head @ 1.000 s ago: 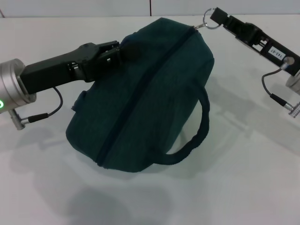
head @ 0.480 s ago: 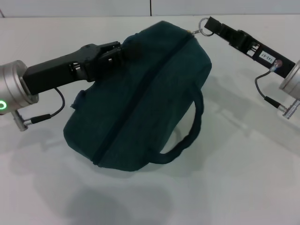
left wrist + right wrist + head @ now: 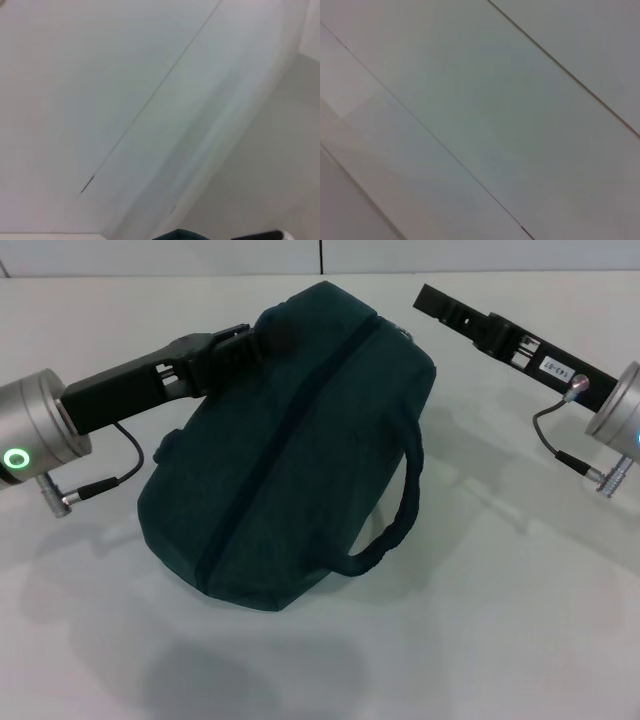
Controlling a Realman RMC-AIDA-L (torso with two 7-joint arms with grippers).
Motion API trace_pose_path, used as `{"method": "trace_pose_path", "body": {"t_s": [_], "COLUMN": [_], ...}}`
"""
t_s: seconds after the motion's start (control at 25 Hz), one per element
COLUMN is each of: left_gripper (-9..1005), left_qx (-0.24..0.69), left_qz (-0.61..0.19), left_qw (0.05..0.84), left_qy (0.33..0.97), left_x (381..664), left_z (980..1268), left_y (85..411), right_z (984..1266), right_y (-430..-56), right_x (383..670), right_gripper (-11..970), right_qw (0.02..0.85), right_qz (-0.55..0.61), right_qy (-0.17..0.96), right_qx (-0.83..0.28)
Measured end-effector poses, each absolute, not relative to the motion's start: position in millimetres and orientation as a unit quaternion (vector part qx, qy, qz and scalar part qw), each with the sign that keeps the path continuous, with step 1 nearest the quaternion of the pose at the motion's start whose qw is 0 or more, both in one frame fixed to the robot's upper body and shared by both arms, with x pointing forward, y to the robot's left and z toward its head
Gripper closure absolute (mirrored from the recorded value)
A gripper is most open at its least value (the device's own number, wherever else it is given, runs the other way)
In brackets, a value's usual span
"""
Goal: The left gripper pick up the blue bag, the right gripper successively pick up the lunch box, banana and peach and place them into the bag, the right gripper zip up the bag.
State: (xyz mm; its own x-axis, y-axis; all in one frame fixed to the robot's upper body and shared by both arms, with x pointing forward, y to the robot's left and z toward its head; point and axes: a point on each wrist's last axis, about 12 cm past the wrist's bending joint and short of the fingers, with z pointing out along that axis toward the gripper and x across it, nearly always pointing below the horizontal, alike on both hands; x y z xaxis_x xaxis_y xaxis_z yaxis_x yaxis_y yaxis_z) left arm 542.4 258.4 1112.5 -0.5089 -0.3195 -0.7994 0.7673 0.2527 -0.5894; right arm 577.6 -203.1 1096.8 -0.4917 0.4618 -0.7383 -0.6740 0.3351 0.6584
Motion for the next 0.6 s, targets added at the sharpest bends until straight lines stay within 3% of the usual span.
{"method": "trace_pose_path", "body": {"t_s": [0.6], "left_gripper": [858], "left_qx": [0.083], "left_qz": [-0.559], "left_qw": [0.465], "left_qy": [0.682], "left_x": [552.5], "left_z": [1091.6], "left_y": [259.3], "right_z": [1091.9], "right_y": [-226.2], "right_x": [573.5], "right_gripper": [597], "right_qw": [0.538], "right_qz": [0.537], "right_qy": [0.646], "right_qx": [-0.071]}}
